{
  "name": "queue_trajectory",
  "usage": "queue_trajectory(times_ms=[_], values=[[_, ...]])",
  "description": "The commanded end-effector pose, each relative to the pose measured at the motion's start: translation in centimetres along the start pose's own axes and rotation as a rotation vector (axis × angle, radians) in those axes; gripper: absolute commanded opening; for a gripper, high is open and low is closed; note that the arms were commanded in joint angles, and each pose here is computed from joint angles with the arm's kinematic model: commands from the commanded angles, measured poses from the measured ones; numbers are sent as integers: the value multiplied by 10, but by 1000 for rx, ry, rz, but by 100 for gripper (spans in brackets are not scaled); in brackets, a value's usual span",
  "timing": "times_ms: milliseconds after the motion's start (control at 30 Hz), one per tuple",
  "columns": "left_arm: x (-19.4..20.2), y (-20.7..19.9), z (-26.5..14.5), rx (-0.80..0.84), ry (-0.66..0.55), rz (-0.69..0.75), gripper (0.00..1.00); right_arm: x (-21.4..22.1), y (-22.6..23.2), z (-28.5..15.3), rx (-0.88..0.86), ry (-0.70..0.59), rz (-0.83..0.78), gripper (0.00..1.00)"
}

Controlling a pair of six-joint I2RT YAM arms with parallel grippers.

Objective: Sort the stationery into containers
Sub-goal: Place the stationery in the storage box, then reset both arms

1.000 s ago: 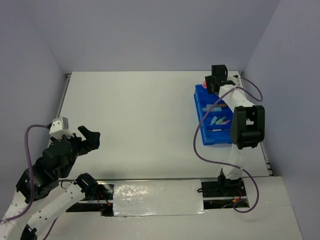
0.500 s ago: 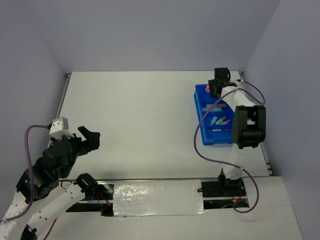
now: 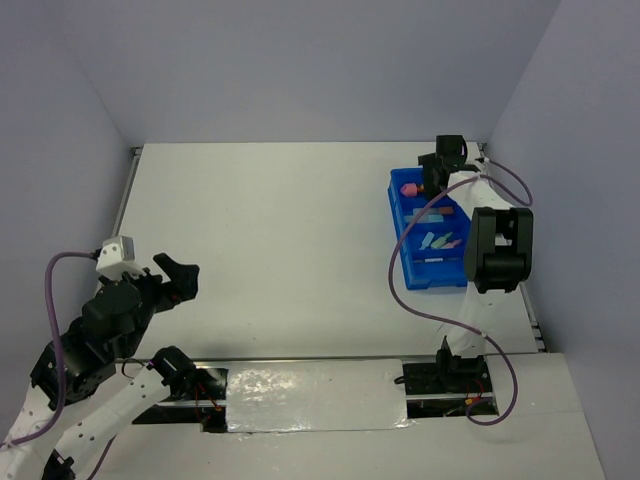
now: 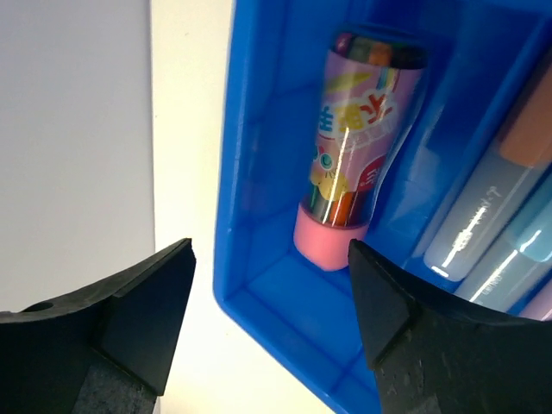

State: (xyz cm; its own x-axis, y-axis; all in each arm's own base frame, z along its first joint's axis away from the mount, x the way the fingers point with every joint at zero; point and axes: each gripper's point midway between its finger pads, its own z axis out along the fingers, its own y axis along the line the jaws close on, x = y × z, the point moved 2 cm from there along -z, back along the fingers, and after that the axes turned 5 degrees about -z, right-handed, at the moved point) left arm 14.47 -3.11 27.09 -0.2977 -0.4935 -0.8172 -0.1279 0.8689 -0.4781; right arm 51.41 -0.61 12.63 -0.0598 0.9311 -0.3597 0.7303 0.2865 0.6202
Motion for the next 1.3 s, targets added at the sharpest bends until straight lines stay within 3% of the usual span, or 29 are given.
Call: queue_trajectory(times_ms=[0, 100, 233, 267, 300, 333, 367, 467, 500, 567, 700, 1000, 1267], values=[[-7, -3, -1, 15, -34, -27, 99, -17, 41, -29, -120, -22, -14, 79], [-7, -1, -1, 3, -36, -31, 99, -26, 66, -62, -223, -30, -59, 81], [-10, 1, 3, -40, -46, -19, 99, -39, 92, -133, -409, -104, -351, 83], [-13, 2, 4, -56, -52, -5, 99, -49, 91, -168, -465, -153, -425, 85], [-16, 5, 9, -102, -66, 16, 99, -35, 89, -190, -494, -195, -605, 86], [-22, 4, 9, -120, -82, 23, 99, -37, 75, -226, -519, -254, -680, 87], [-23, 4, 13, -156, -75, 61, 99, -44, 61, -240, -477, -344, -810, 99], [-47, 9, 11, -262, -138, 89, 99, -30, 10, -295, -467, -388, -989, 100], [-63, 9, 6, -289, -188, 77, 99, -42, -20, -317, -395, -432, -993, 100], [-75, 10, 3, -327, -221, 88, 99, -29, -51, -329, -404, -387, -1036, 100], [-96, 20, -11, -379, -307, 90, 99, -21, -110, -362, -514, -286, -1092, 100], [-102, 48, -52, -317, -327, 50, 99, -37, -166, -432, -697, -292, -1093, 100], [-91, 66, -80, -210, -305, -8, 99, -53, -188, -446, -700, -361, -1090, 100]])
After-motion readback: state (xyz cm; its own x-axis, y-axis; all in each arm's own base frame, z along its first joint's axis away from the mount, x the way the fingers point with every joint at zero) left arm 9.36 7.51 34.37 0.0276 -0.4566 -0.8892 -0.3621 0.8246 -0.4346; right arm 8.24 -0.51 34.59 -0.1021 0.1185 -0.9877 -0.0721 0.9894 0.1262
